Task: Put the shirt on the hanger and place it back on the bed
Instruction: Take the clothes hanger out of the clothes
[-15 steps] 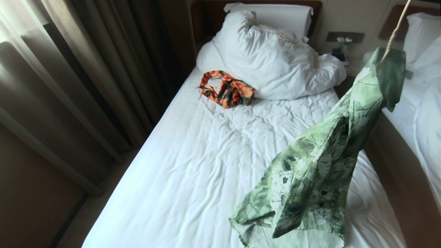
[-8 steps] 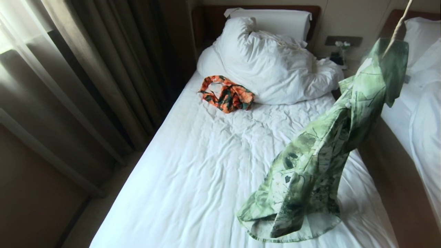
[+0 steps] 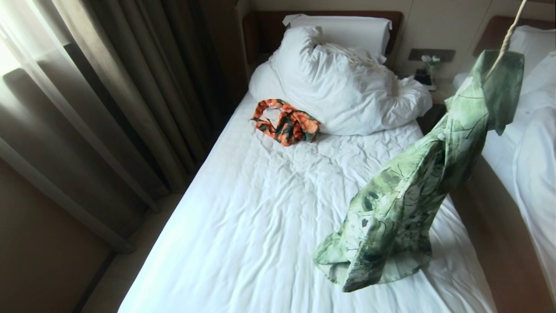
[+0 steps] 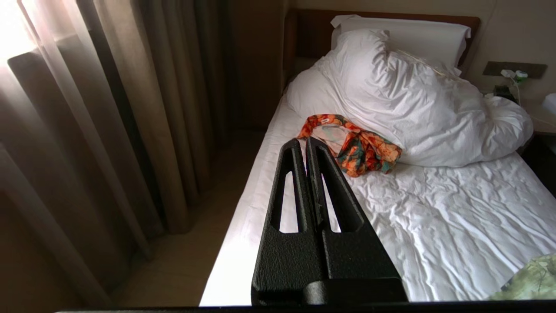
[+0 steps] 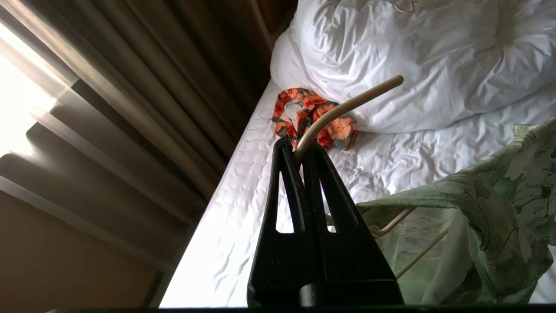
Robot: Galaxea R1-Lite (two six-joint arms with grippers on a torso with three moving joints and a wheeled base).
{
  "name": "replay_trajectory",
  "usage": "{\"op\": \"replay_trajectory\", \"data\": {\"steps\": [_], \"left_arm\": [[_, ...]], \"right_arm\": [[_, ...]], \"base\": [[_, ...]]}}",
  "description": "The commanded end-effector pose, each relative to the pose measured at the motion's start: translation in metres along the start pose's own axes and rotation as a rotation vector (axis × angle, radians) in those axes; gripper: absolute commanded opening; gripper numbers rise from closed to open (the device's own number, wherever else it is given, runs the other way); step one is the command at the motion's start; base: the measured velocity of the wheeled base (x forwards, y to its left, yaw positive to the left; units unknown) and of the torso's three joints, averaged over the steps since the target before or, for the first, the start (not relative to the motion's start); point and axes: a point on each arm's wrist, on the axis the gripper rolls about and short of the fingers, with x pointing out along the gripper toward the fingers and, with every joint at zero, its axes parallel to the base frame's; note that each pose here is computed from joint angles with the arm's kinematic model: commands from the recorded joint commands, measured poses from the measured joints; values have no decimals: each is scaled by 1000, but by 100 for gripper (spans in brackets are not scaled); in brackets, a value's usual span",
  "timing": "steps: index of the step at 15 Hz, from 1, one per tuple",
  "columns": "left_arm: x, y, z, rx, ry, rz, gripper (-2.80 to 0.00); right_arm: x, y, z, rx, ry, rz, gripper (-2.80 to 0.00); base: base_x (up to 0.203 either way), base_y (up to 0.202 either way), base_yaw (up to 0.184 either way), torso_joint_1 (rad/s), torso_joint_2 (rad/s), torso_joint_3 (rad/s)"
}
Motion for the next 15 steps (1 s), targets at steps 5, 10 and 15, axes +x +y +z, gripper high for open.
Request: {"op": "replay_trajectory", "data": {"steps": [5,10,15], "left_arm": [[-15,4,4,2,-53,63,-280],[-19,6,6,0,-73,78,-280],[-28,7,10,-2,-106,100,-280]], "right_arm": [[25,5,18,130,-204,-67,-280],[28,19,26,165,-275,-43,-280],[36,21,28,181,-351,-16,-280]], "base": [[0,0,0,0,0,0],[0,0,0,0,0,0],[0,0,0,0,0,0]]}}
